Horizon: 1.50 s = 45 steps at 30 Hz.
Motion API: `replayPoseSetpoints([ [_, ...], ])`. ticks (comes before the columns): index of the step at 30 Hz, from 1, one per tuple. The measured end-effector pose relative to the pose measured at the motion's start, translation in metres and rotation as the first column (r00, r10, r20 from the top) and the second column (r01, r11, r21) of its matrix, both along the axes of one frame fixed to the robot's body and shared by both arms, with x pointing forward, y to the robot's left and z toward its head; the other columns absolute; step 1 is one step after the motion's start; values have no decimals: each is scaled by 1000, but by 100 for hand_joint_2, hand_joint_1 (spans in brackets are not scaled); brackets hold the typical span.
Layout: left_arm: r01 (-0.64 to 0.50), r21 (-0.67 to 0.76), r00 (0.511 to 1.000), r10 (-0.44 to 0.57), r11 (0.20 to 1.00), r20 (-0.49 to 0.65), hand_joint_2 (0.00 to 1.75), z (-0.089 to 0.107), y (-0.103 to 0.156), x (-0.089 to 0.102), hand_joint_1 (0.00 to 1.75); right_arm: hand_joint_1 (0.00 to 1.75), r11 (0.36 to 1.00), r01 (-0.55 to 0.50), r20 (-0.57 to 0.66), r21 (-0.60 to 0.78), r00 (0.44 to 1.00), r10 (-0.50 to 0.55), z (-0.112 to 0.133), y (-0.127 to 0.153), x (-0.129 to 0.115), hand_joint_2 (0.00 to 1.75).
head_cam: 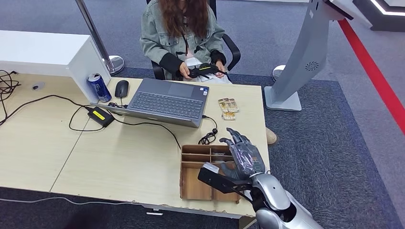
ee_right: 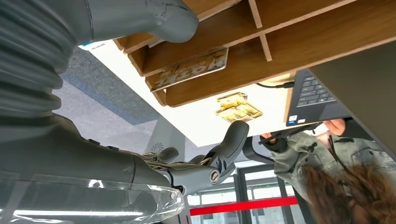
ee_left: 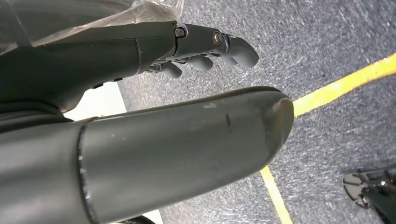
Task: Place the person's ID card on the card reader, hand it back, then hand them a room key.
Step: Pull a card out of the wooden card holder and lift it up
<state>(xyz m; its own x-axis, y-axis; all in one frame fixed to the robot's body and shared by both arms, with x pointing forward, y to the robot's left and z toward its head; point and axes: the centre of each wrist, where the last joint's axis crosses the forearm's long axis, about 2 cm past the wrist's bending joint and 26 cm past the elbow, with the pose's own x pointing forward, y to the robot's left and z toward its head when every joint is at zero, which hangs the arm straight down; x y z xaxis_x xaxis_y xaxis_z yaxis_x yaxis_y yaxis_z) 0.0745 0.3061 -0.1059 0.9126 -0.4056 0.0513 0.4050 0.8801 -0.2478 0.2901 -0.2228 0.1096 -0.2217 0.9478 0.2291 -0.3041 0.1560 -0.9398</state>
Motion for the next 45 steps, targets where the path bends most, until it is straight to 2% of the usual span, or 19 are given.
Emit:
replayPoseSetpoints([
  [14,-114,51,993,114,992,1,0,4,37,12,0,62,1000,17,3,-18,1000,-17,-4,-3,1,175],
  [20,-144,68,990,144,987,7,0,6,48,15,0,79,1000,20,1,-23,1000,-20,-5,-4,1,175],
  [25,-162,72,987,162,984,9,0,7,51,15,0,95,999,23,2,-27,1000,-22,-6,-4,1,175],
  [45,-191,70,982,191,979,13,0,7,54,17,0,102,999,18,2,-28,1000,-18,-7,-5,4,175],
])
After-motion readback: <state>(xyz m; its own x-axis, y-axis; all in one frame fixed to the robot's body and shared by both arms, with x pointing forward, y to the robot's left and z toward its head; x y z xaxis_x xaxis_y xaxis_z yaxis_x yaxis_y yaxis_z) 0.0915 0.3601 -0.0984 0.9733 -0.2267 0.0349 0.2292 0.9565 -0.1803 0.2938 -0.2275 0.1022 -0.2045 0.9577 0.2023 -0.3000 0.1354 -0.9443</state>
